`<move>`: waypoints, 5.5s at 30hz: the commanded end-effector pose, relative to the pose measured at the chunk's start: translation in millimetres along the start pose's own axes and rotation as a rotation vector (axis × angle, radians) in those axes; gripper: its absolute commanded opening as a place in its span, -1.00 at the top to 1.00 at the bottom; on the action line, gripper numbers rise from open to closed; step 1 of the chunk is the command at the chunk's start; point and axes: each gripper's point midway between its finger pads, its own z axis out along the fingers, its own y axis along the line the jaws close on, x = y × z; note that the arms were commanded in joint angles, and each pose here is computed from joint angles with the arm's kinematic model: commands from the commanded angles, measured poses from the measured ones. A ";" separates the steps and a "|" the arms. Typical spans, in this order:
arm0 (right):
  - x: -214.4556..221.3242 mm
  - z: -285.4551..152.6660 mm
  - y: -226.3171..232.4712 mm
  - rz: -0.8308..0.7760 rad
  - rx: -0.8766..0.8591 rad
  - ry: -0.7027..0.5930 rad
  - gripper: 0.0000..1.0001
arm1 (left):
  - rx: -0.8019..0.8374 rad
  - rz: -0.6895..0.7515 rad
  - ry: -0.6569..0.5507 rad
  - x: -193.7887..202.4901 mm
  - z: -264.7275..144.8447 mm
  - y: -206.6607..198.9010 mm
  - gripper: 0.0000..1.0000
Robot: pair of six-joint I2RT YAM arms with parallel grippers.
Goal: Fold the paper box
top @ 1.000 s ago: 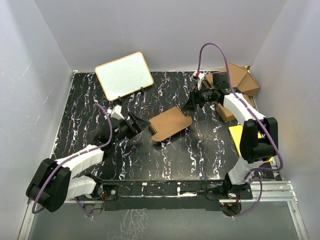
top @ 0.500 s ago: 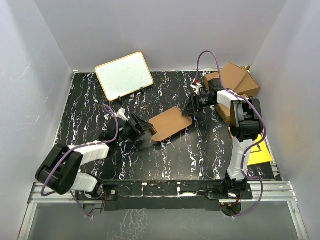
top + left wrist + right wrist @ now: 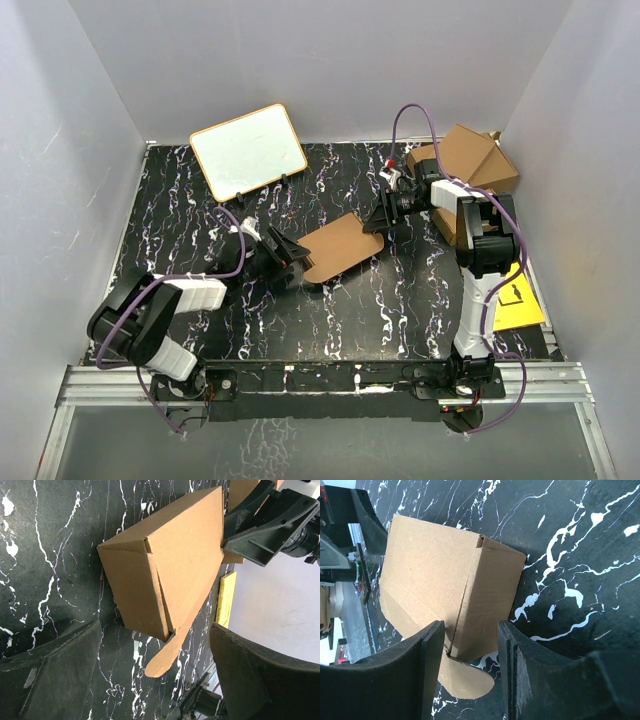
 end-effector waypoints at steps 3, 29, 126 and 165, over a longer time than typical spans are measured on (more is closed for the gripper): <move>-9.2 -0.7 5.4 -0.009 -0.029 -0.015 0.04 | 0.034 -0.014 -0.011 -7.8 6.4 -13.1 -0.74; 13.5 -3.8 -16.9 0.123 0.009 -0.014 0.45 | 0.018 -0.120 -0.017 -0.8 34.5 -0.6 -0.93; -22.4 4.1 172.0 -1.962 0.161 0.207 -0.94 | 0.083 -0.627 0.108 -18.6 -0.1 -91.4 -0.04; -14.3 24.2 175.2 -1.977 0.249 0.055 0.03 | 0.161 -0.659 0.164 -12.2 -2.7 -97.7 -0.26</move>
